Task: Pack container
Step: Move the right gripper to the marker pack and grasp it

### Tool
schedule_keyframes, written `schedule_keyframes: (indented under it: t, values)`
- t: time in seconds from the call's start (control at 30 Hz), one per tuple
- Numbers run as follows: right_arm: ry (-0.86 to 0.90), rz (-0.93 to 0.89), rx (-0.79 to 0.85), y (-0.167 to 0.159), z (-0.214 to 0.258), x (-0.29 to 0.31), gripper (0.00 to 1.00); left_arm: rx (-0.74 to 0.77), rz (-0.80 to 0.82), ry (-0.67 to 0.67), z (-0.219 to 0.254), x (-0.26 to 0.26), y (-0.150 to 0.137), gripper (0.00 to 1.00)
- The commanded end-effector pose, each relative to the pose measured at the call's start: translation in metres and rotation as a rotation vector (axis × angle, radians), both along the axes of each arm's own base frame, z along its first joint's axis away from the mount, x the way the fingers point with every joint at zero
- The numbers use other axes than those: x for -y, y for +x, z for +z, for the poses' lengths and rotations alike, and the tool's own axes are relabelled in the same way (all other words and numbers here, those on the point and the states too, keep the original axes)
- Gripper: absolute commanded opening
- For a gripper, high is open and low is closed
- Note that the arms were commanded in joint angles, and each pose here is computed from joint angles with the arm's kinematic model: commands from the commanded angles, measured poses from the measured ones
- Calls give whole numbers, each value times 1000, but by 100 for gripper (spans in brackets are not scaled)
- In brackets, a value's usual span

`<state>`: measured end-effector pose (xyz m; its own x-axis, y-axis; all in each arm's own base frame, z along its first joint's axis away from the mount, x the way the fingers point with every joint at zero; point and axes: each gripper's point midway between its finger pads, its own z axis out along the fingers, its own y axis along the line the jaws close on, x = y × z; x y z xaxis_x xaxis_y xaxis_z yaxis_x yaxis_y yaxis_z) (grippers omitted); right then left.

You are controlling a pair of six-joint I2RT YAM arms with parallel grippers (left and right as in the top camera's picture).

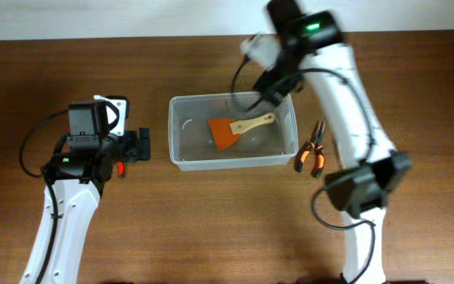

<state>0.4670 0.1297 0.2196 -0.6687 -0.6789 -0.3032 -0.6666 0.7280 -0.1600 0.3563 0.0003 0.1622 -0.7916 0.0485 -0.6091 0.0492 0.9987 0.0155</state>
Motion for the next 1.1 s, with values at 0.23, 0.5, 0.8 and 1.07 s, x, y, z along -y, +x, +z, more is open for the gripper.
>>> schedule_keyframes:
  t: [0.23, 0.5, 0.8, 1.07]
  values:
    - [107, -866, -54, -13, 6, 207, 99, 17, 6, 4, 7, -2, 5, 99]
    - [62, -967, -255, -44, -59, 244, 99, 17, 6, 4, 7, -2, 5, 99]
    - [-6, -796, -467, -75, -146, 208, 99, 17, 6, 4, 7, -2, 5, 99]
    - [-29, -709, -531, -96, -195, 200, 99, 17, 6, 4, 7, -2, 5, 99]
